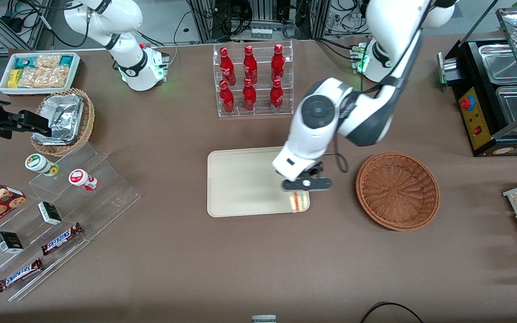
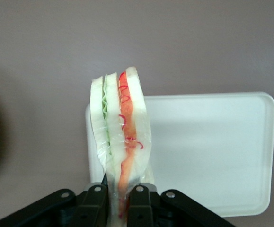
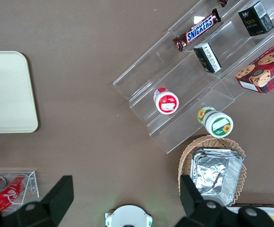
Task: Place sandwich from basket to tray
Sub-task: 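Lift the sandwich and carry it over the cream tray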
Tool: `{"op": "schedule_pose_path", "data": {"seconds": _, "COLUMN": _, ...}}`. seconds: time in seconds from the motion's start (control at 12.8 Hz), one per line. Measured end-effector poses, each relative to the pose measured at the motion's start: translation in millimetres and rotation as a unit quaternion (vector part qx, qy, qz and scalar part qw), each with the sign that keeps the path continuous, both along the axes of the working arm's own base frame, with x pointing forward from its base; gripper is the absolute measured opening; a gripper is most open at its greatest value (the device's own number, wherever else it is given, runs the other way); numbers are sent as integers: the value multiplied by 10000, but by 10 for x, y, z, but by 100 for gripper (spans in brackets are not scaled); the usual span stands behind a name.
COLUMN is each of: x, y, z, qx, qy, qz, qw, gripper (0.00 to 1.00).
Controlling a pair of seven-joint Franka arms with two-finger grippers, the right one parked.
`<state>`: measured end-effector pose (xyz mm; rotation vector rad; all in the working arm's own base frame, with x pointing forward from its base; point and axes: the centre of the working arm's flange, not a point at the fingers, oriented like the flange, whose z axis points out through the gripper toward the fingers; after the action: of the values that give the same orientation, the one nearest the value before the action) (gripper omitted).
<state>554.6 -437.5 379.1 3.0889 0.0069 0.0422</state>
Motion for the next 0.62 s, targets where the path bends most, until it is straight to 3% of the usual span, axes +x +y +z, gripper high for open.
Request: {"op": "schedule_pose_path", "data": {"seconds": 0.62, "x": -382, "y": -936, "z": -803, "qx": 50, "qy": 194, "qz": -542, "qw": 9983, "gripper": 15}}
